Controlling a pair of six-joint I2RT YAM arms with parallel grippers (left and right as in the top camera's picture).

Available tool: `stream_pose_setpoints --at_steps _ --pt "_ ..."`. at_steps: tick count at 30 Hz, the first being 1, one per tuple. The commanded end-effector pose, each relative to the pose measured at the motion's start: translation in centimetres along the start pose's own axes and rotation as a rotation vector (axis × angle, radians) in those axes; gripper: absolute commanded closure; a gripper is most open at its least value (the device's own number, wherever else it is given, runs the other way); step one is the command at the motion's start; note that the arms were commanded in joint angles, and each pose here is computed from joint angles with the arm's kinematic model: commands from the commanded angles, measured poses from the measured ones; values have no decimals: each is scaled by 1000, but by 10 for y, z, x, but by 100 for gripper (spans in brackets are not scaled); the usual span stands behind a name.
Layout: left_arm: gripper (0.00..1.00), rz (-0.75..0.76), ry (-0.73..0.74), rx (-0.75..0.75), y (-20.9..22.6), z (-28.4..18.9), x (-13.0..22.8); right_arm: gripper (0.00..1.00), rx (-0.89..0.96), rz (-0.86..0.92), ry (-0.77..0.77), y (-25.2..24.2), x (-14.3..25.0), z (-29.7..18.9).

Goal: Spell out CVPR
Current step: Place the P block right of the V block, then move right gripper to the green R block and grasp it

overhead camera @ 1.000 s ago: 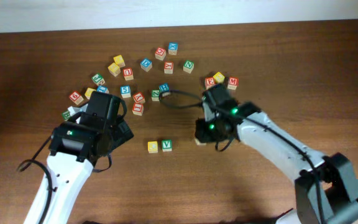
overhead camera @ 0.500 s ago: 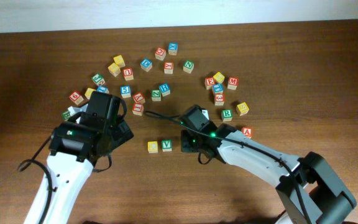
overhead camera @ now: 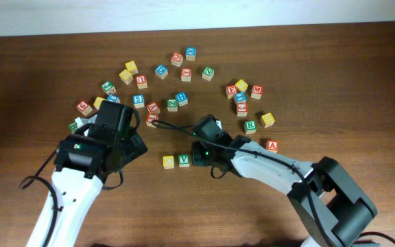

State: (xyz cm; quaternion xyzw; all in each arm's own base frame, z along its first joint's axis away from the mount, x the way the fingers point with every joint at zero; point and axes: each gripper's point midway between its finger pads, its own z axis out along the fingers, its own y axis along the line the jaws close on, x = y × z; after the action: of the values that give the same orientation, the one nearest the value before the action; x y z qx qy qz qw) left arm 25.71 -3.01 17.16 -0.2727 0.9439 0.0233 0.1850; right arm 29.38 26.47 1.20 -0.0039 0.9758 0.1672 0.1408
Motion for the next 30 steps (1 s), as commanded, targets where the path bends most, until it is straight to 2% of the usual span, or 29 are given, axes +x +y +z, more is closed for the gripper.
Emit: stream_pose_setpoints --at_steps 1,5,6,9,11,14,17,20,28,30 --pt "1 5 4 0 1 0 0 51 7 2 54 4 6 -5" --pt "1 5 4 0 1 0 0 44 72 38 68 -6 -8 -25" --pt "1 5 4 0 1 0 0 44 51 23 64 -7 -26 -40" --pt "1 5 4 0 1 0 0 39 -107 -55 96 9 -44 -65" --pt "1 5 4 0 1 0 0 38 -103 4 95 -7 -62 -84" --pt "1 5 4 0 1 0 0 38 -61 -19 57 -52 -87 -95" --pt "1 5 4 0 1 0 0 37 46 -19 44 -93 -97 -92" --pt "1 5 4 0 1 0 0 36 267 -29 52 -131 -95 -78" --pt "1 5 4 0 1 0 0 36 331 -67 160 -154 -80 -34" --pt "1 5 4 0 1 0 0 41 327 -68 147 -154 -83 -30"
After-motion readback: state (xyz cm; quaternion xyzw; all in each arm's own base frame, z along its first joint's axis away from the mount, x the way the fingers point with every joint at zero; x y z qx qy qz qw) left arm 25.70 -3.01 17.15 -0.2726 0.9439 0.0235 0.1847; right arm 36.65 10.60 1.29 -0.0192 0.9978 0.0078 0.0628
